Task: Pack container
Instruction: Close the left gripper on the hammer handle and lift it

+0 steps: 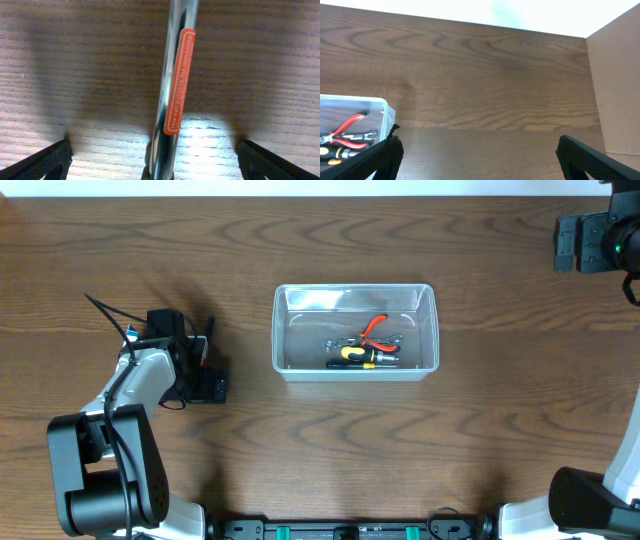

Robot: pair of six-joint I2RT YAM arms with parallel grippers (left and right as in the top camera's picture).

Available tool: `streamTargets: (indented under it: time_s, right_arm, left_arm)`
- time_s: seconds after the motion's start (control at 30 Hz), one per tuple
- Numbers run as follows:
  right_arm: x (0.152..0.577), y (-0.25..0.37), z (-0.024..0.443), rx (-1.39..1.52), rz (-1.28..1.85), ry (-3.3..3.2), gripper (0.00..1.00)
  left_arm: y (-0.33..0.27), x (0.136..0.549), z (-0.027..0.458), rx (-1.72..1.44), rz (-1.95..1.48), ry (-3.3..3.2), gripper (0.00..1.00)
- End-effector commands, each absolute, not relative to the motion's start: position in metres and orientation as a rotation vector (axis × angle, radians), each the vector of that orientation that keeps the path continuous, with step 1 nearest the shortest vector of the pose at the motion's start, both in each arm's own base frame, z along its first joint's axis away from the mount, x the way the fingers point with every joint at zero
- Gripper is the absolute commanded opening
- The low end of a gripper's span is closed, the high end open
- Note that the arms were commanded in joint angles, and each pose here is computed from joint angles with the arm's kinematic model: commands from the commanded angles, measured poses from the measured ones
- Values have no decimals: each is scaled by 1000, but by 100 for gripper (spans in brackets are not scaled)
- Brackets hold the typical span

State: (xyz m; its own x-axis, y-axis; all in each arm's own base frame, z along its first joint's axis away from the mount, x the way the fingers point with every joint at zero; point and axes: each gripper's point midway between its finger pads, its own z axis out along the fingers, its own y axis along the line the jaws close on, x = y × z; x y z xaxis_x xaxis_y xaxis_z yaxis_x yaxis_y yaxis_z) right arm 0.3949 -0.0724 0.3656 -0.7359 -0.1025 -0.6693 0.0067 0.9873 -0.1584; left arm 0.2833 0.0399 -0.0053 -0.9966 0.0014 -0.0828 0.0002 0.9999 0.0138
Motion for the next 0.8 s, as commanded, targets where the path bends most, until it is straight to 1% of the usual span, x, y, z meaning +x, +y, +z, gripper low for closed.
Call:
streamTargets:
  time_s: [0.0, 0.13, 0.53, 0.6, 0.7, 0.77]
  right_arm:
    - [394, -74, 363, -43, -180, 2398, 99]
    - [394, -74, 363, -43, -181, 2398, 99]
    - [394, -74, 363, -43, -180, 2398, 99]
    - [394, -74, 363, -43, -180, 2398, 99]
    - [394, -74, 363, -43, -181, 2398, 99]
    - [394, -74, 363, -43, -181, 2398, 99]
  left_arm:
    - [38, 277, -17, -9, -3, 3100, 98]
    - [37, 277, -17, -10, -5, 3101, 100]
    - [38, 283, -13, -44, -2, 3084, 82]
    - [39, 285, -11, -43, -1, 3079, 77]
    - [39, 289, -8, -43, 0, 3072, 65]
    - [39, 290, -7, -43, 1, 3069, 60]
